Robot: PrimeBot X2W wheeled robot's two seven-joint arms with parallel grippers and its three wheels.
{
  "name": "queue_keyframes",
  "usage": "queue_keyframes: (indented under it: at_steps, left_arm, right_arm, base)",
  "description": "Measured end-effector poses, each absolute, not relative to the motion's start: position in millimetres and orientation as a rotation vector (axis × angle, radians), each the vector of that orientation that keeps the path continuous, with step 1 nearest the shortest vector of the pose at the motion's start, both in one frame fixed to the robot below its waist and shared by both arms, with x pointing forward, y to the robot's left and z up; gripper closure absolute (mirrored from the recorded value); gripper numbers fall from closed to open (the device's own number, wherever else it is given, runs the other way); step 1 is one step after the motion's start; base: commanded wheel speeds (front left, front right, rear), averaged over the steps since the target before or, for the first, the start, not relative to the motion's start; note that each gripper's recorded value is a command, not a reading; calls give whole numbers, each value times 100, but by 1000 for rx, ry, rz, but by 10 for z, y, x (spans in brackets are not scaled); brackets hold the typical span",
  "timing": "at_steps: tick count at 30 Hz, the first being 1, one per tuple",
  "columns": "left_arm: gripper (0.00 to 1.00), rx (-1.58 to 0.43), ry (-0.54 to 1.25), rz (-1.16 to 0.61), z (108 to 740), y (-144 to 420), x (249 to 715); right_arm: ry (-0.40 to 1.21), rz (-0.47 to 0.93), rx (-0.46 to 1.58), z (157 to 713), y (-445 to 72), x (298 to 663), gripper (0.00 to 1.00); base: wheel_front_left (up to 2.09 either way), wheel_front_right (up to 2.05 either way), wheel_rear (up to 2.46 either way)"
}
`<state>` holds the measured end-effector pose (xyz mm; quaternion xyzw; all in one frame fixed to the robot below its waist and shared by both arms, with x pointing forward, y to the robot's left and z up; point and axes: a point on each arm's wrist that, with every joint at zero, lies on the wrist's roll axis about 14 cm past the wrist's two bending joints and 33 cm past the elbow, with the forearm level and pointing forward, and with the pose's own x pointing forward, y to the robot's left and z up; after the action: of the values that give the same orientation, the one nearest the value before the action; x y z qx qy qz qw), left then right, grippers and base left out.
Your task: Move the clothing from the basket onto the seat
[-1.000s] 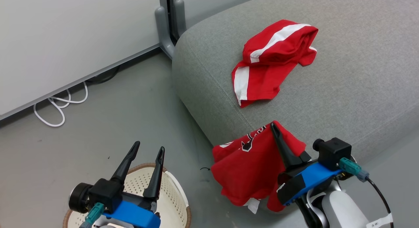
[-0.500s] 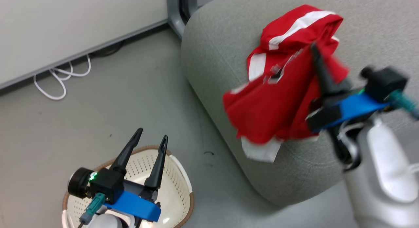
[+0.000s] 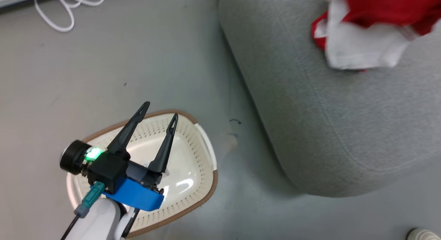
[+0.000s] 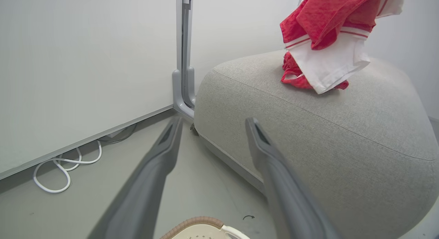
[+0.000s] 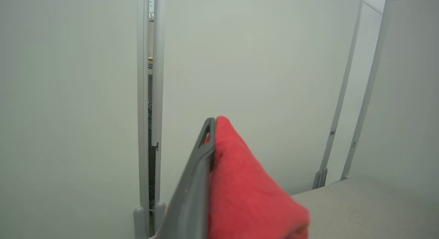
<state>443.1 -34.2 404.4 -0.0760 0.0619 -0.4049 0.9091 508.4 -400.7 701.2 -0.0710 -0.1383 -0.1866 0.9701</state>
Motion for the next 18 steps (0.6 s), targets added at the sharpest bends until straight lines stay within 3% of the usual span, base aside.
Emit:
queue_keyframes:
  at_steps: [6,11,18]
  left_arm:
    - [0,-145,144,-794,3879,-129,4544]
    - [0,-148,135,-766,3806,-8,4648]
    - [0,-146,163,-735,3601,115,4692]
  right_arm:
    - [-322,-464,-141,7171,-4322,5333,100]
    - [-124,-518,-158,6445,-4517,5548,100]
    - [204,-563,-170,5051,-4668,5500,100]
  base:
    - [0,0,0]
    - [0,0,0]
    - [0,0,0]
